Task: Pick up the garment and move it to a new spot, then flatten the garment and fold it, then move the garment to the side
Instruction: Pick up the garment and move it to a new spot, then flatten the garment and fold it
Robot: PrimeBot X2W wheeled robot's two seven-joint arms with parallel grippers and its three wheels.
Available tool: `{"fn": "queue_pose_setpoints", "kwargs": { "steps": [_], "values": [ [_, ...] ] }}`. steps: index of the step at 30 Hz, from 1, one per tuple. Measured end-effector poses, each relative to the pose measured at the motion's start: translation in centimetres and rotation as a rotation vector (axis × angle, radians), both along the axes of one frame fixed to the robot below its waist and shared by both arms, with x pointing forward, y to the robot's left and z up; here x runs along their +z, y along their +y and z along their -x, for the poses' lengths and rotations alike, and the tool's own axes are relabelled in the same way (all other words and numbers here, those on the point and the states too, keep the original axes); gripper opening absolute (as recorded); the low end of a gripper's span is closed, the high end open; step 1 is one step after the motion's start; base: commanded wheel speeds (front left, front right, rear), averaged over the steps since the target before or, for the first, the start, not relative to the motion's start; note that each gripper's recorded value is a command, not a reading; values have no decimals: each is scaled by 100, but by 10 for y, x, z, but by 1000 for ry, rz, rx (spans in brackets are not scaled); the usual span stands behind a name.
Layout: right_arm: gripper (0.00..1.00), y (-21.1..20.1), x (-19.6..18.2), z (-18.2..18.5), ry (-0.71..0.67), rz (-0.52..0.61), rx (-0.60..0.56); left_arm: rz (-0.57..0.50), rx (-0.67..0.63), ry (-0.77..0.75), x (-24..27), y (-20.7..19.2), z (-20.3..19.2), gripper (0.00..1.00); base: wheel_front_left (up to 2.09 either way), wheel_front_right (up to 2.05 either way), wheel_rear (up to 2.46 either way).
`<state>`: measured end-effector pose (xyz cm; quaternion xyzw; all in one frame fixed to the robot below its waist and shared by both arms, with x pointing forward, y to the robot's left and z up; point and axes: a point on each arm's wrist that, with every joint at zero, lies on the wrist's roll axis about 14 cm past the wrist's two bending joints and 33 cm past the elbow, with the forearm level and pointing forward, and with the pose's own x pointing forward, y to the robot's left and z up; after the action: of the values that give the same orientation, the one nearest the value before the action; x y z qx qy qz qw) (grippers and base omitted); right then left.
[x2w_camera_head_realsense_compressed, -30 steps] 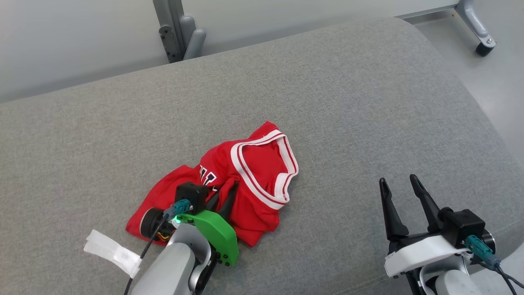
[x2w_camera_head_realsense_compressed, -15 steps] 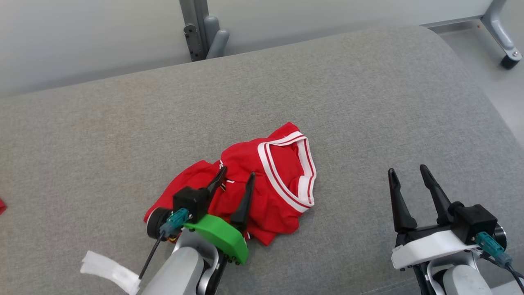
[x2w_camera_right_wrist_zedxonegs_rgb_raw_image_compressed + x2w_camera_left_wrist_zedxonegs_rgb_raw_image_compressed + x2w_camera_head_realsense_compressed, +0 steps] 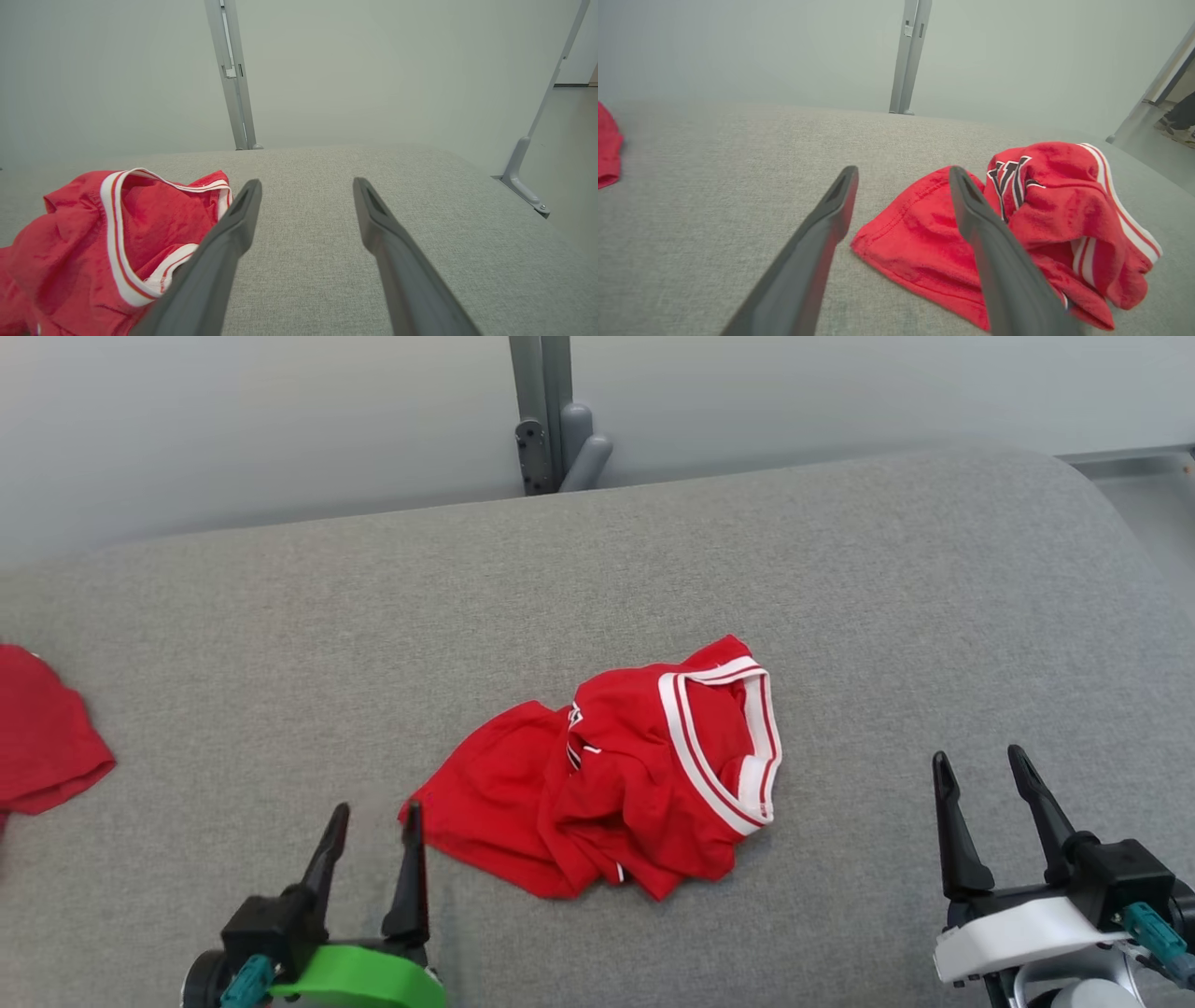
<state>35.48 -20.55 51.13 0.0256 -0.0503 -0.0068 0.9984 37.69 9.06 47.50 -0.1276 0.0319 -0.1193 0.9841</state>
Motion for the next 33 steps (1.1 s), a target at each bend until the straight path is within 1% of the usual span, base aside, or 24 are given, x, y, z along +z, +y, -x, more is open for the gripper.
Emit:
{"fn": "queue_pose_setpoints", "kwargs": {
  "steps": [3, 4, 13, 24, 33],
  "values": [
    [100, 0, -2, 3, 6, 7, 5, -17, 80, -3, 0, 27, 12, 100, 0, 0, 0],
    [100, 0, -4, 6, 13, 12, 6, -28, 96, -2, -2, 36, 22, 100, 0, 0, 0],
    [100, 3, -5, 12, 15, 26, 22, -48, 147, -47, 6, 66, 40, 100, 0, 0, 0],
    [100, -1, 1, 18, -3, 40, 16, -59, 157, -39, 1, 75, 54, 100, 0, 0, 0],
    [100, 3, 0, 17, -1, 41, 26, -49, 150, -30, -2, 71, 54, 100, 0, 0, 0]
  ]
}}
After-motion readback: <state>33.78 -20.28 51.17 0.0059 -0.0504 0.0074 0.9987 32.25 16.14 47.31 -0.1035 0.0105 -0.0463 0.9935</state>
